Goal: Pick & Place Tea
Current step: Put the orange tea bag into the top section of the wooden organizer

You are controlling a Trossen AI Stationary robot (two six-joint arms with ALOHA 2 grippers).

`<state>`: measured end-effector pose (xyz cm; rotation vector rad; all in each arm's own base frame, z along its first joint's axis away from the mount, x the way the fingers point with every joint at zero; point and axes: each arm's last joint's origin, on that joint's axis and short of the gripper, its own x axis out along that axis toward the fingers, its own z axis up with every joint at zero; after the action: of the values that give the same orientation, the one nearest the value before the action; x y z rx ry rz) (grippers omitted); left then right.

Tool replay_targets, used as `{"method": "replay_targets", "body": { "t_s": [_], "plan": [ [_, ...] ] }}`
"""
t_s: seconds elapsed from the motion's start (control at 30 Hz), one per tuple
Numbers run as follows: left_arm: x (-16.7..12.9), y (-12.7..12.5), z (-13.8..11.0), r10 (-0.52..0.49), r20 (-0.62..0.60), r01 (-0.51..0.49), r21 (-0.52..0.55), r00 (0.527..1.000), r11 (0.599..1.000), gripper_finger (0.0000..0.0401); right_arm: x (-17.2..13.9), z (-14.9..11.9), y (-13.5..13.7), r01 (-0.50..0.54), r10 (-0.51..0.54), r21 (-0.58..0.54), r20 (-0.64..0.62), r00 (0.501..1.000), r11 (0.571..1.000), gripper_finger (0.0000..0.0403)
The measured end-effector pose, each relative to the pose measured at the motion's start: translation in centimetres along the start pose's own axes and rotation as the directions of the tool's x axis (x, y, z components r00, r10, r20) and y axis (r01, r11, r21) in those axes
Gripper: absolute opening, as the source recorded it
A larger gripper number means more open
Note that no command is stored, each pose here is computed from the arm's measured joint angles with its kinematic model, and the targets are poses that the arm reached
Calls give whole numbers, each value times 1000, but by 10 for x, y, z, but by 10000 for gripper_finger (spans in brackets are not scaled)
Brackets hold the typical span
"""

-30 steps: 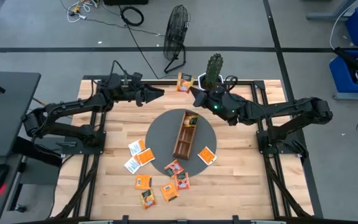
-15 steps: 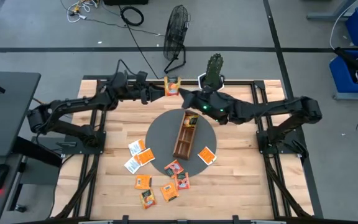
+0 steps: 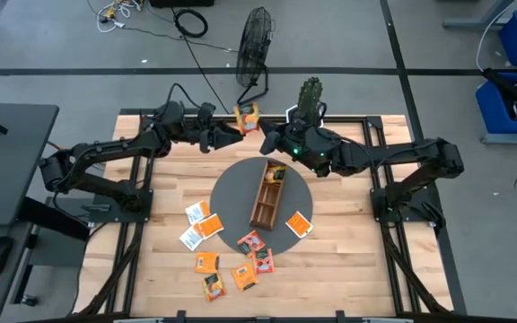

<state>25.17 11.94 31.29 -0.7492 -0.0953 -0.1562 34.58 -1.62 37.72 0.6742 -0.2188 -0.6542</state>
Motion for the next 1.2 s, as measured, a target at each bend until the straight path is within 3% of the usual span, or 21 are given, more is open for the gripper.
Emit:
{"method": "replay_targets", "body": {
  "t_s": [0.33, 0.5, 0.77, 0.9, 1.07, 1.2],
  "plan": [
    [0, 0, 0, 0, 0, 0, 5, 1000, 1000, 208, -7, -10, 3, 17, -16, 13, -56, 998, 1000, 0],
    [0, 0, 0, 0, 0, 0, 15, 1000, 1000, 154, -8, -10, 3, 26, -25, 9, -45, 999, 1000, 0],
    [0, -1, -1, -23, -29, 23, 14, 999, 1000, 16, -8, -15, 1, 2, -7, -42, -122, 992, 999, 0],
    [0, 0, -1, -22, -28, 22, 16, 999, 1000, 7, -9, -22, -5, 18, -37, -91, -211, 977, 996, 0],
    [-1, 0, -1, -23, -40, 24, 12, 999, 1000, 17, -13, -32, -16, 53, -103, -155, -340, 935, 987, 3],
    [-1, 0, -1, -38, -56, 39, 11, 998, 999, 17, -14, -43, -33, 34, -163, -243, -536, 828, 969, 23]
  ]
}}
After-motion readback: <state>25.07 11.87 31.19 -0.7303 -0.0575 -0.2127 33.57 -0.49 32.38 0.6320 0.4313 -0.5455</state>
